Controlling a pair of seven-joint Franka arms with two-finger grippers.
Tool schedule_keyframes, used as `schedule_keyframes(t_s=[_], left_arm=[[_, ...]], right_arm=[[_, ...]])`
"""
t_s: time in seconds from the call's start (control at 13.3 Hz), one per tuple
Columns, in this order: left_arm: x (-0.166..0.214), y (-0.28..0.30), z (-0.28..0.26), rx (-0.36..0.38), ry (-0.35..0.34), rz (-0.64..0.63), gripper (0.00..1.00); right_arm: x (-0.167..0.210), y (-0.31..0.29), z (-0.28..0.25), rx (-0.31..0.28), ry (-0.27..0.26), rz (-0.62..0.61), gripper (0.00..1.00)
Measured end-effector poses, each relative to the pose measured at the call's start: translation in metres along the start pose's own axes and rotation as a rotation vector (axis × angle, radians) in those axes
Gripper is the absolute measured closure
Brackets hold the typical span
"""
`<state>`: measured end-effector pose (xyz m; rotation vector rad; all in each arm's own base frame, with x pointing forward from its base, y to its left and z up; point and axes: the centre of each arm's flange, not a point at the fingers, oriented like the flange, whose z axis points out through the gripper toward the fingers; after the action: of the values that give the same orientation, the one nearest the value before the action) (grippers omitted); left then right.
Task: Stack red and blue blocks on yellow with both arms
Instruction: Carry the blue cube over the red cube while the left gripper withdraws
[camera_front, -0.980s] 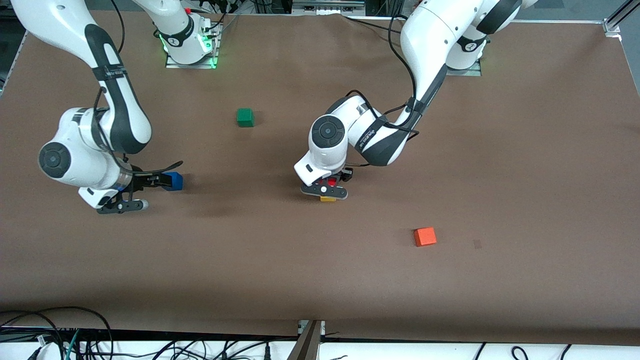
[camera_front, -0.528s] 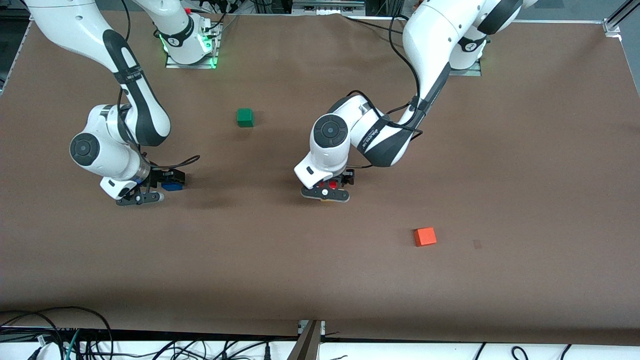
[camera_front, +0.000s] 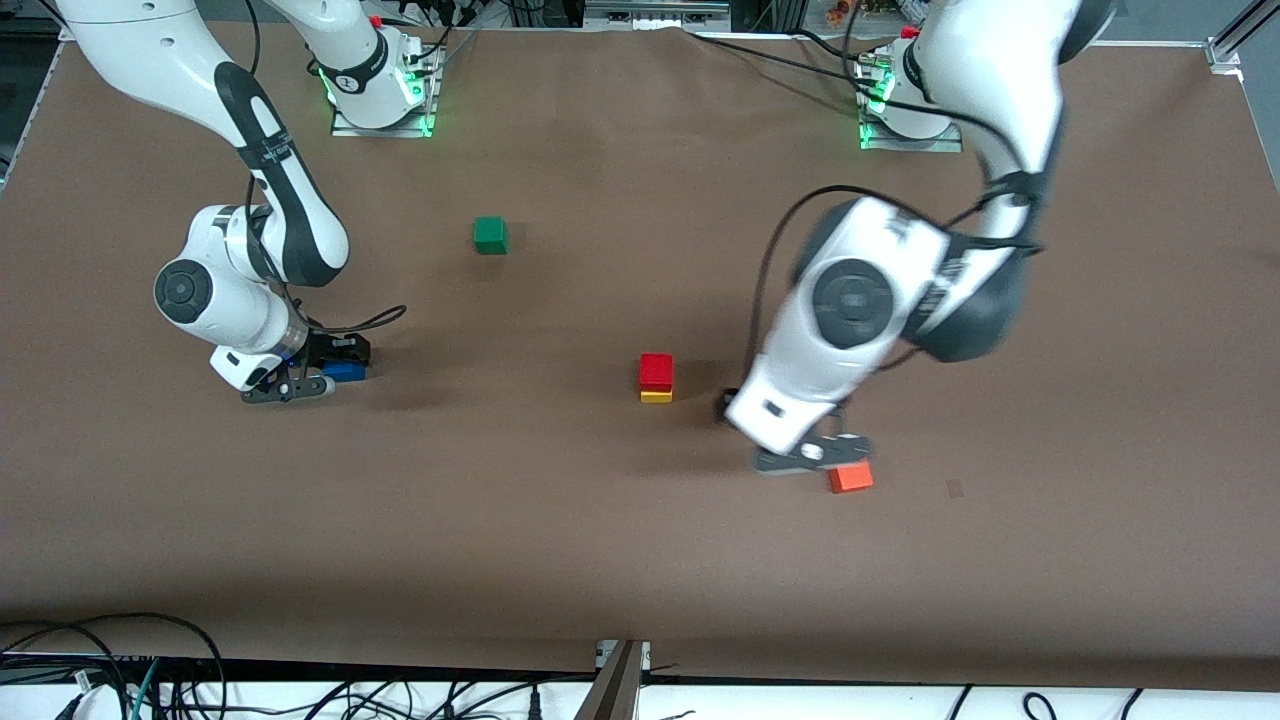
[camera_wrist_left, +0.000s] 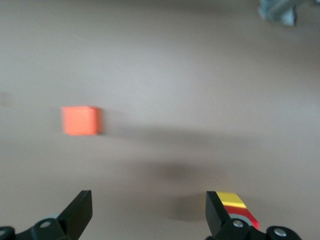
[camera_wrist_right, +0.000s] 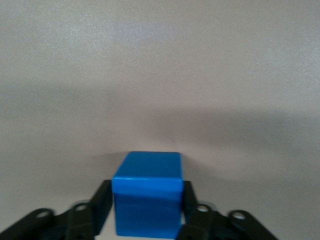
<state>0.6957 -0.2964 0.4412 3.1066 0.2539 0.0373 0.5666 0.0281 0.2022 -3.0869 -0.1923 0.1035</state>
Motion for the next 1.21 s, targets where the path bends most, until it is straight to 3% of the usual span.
schedule_keyframes(t_s=[0.08,0.38,0.6,0.9,1.21], left_arm=[[0.013,-0.036,-0.021,0.010,-0.004,0.002,0.00],[0.049,-0.194,-0.084,0.024,-0.050,0.080,0.00],[0.047,-0.272,-0.123,0.007,-0.071,0.104,0.00],[0.020,-0.289,-0.147,0.026,-0.151,0.144,0.00],[-0.012,-0.292,-0.136,0.052,-0.157,0.147,0.00]], right_arm=[[0.000,0.001,-0.002,-0.001,0.004,0.000,0.45],[0.007,-0.001,-0.018,0.002,0.014,-0.006,0.45],[0.039,-0.028,-0.079,0.021,-0.034,-0.052,0.45],[0.084,-0.125,-0.179,0.023,-0.075,-0.078,0.45],[0.112,-0.258,-0.186,0.015,-0.038,0.007,0.45]])
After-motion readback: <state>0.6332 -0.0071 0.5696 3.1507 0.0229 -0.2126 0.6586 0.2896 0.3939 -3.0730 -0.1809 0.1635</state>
